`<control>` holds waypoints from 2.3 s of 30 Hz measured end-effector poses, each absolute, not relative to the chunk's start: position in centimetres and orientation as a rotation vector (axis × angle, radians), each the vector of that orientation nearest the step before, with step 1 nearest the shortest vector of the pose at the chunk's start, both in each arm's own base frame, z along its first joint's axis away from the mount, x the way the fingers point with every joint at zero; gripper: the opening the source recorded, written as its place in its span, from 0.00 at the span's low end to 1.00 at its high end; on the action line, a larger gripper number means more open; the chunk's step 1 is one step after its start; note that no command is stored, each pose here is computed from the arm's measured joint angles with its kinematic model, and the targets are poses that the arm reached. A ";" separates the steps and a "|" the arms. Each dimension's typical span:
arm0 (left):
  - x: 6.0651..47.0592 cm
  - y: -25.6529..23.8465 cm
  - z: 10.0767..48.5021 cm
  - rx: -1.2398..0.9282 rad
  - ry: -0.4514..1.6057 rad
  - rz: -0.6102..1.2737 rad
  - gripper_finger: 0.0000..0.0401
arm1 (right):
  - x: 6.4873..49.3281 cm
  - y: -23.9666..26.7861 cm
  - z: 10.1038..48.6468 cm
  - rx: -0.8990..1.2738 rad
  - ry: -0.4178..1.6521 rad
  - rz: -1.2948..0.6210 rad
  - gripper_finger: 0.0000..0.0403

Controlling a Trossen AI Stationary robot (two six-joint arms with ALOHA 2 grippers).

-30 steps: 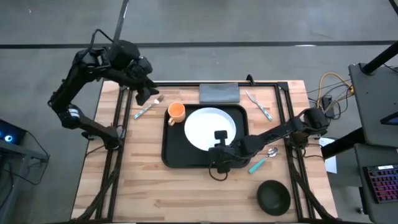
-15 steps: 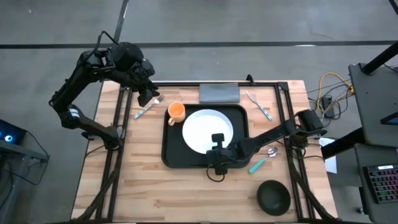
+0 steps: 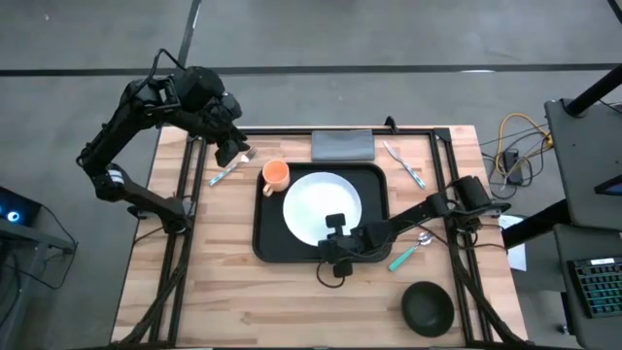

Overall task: Set up tray
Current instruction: Put the white plate to the right of the orange mug on the black serving tray, then put the black bowl on top of the white plate on the black serving tray

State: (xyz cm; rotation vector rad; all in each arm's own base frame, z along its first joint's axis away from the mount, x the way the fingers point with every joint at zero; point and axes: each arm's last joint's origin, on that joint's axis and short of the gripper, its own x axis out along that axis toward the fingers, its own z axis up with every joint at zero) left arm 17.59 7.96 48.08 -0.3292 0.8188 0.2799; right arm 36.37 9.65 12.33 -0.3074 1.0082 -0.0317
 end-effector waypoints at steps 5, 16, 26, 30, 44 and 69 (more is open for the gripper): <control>17.6 8.0 48.1 -0.333 0.818 0.281 0.34 | 36.6 9.8 12.8 -0.305 1.001 -0.015 0.02; 17.6 8.0 48.1 -0.334 0.818 0.282 0.34 | 36.6 9.9 12.7 -0.284 1.003 0.042 0.03; 17.6 8.0 48.1 -0.334 0.819 0.282 0.34 | 37.2 10.2 13.4 -0.276 0.967 0.064 0.17; 17.7 8.0 47.9 -0.341 0.827 0.283 0.34 | 37.7 10.3 14.0 -0.280 0.947 0.063 0.20; 18.6 8.5 45.7 -0.367 0.913 0.282 0.34 | 39.4 10.9 17.5 -0.295 0.936 0.081 0.25; 18.8 8.6 45.4 -0.327 0.839 0.276 0.34 | 23.3 21.0 27.7 0.467 1.176 -0.268 0.36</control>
